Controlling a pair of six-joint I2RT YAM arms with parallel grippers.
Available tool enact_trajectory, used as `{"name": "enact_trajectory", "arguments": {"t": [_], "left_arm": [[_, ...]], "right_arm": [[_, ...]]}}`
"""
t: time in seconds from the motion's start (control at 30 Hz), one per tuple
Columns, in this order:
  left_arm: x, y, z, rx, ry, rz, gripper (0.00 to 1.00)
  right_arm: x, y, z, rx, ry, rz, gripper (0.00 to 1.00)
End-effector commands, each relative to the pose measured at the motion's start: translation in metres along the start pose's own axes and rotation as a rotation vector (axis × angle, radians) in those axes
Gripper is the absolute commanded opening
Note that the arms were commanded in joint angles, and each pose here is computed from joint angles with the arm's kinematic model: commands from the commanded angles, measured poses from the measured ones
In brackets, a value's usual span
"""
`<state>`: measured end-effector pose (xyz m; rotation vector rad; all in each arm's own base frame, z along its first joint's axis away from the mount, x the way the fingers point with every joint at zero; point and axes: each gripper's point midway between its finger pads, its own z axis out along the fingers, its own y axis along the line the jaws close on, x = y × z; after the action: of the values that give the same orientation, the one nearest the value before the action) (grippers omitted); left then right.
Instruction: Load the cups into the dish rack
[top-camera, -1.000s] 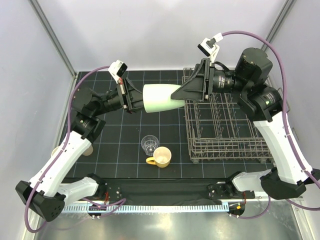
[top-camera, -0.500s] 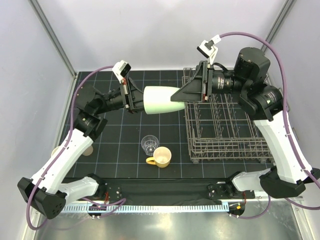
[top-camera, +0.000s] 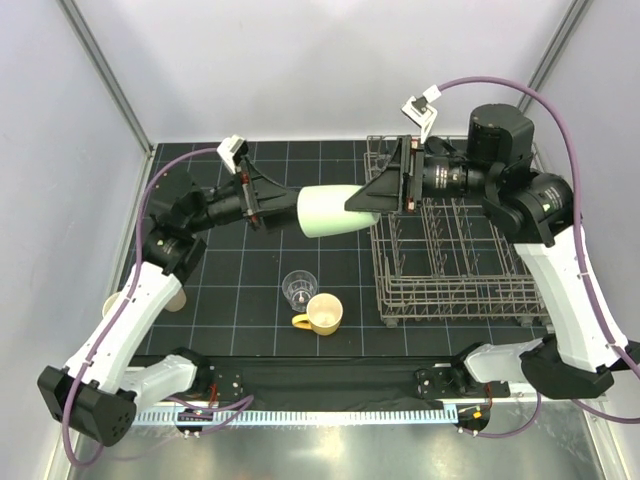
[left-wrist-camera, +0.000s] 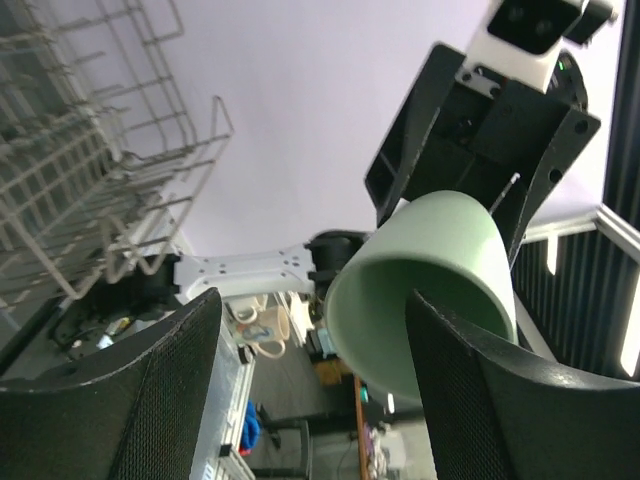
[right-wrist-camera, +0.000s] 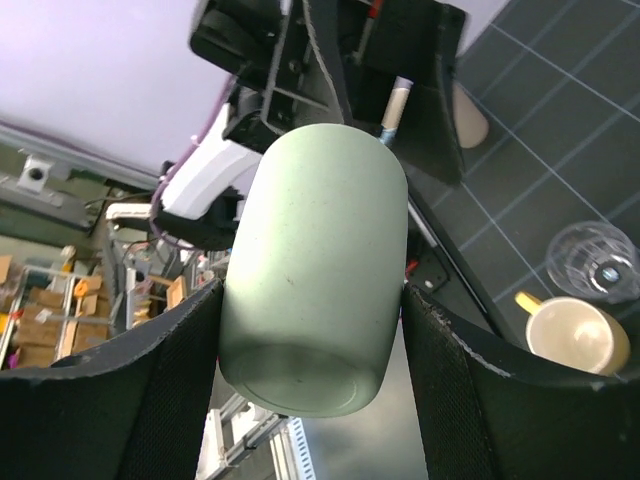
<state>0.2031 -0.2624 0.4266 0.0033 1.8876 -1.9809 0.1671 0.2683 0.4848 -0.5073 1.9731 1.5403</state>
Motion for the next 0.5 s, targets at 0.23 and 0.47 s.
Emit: {"name": "enact_trajectory", "arguments": {"t": [0.23, 0.47], "left_arm": [[-0.012, 0.052, -0.039, -0.27, -0.115, 0.018, 0.72], [-0.014, 0.102, -0.068, -0.634, -0.11, 0.049, 0.71]], "right_arm": [[0.002, -0.086, -0.054, 0.536, -0.068, -0.006, 0.04], [0.019, -0.179, -0.096, 1.028, 0.063, 0.026, 0.04]]}}
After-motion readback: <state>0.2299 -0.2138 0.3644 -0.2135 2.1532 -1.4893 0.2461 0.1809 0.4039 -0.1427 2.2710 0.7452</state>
